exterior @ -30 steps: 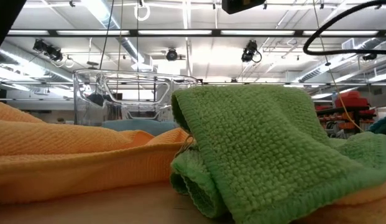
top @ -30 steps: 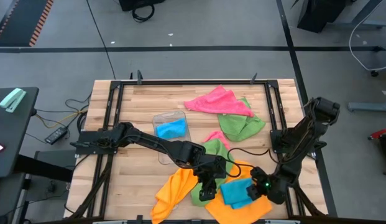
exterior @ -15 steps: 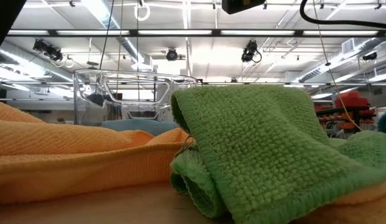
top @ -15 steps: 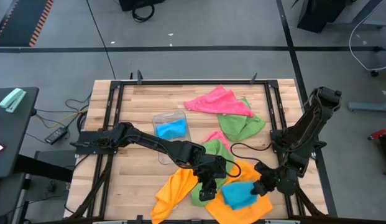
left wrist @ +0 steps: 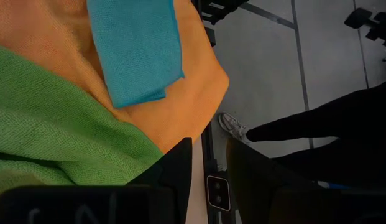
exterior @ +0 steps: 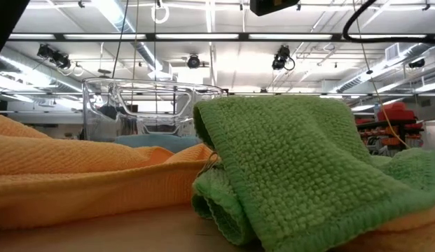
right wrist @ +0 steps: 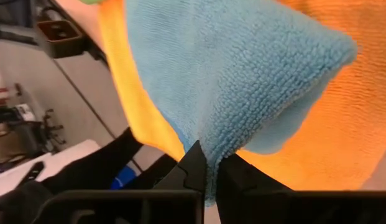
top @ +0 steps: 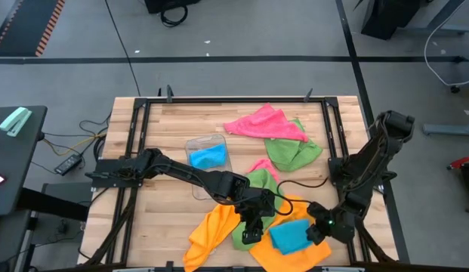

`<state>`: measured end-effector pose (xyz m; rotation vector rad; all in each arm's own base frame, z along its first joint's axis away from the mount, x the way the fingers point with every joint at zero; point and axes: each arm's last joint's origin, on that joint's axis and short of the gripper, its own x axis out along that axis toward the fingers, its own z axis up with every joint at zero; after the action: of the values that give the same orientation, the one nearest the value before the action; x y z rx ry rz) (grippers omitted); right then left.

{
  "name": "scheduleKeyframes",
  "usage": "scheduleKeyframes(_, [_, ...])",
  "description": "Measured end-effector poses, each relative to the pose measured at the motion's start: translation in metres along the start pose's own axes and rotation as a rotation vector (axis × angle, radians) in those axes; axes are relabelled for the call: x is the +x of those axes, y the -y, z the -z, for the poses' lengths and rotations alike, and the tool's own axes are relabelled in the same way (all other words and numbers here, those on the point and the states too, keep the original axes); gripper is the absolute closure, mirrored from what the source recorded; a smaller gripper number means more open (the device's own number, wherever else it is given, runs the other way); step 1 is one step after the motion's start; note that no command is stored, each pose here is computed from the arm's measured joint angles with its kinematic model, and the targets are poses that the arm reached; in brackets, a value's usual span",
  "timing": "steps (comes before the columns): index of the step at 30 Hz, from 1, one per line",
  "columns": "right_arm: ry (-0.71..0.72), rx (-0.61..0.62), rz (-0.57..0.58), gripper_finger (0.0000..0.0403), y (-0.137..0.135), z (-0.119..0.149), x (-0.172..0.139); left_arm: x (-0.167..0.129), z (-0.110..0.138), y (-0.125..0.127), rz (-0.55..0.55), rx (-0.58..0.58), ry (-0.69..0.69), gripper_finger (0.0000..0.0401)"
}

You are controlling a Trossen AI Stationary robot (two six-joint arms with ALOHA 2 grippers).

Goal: Fold microfiber towels
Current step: Fold the blue towel

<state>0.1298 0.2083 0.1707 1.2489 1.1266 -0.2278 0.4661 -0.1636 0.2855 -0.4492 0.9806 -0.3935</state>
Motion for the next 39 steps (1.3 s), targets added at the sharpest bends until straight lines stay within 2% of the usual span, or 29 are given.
scheduleKeyframes(17, [-0.026, -0.015, 0.109, 0.0379, 0.011, 0.002, 0.021, 0.0, 0.0, 0.0, 0.0, 0.002, 0.0, 0.0294])
scheduleKeyframes(29, [-0.079, 0.023, 0.029, 0.0379, 0.003, 0.007, 0.023, 0.0, 0.0, 0.0, 0.0, 0.003, 0.0, 0.0294])
scheduleKeyframes(39, [-0.057, 0.015, 0.086, 0.0379, 0.008, 0.004, 0.023, 0.0, 0.0, 0.0, 0.0, 0.003, 0.0, 0.0294])
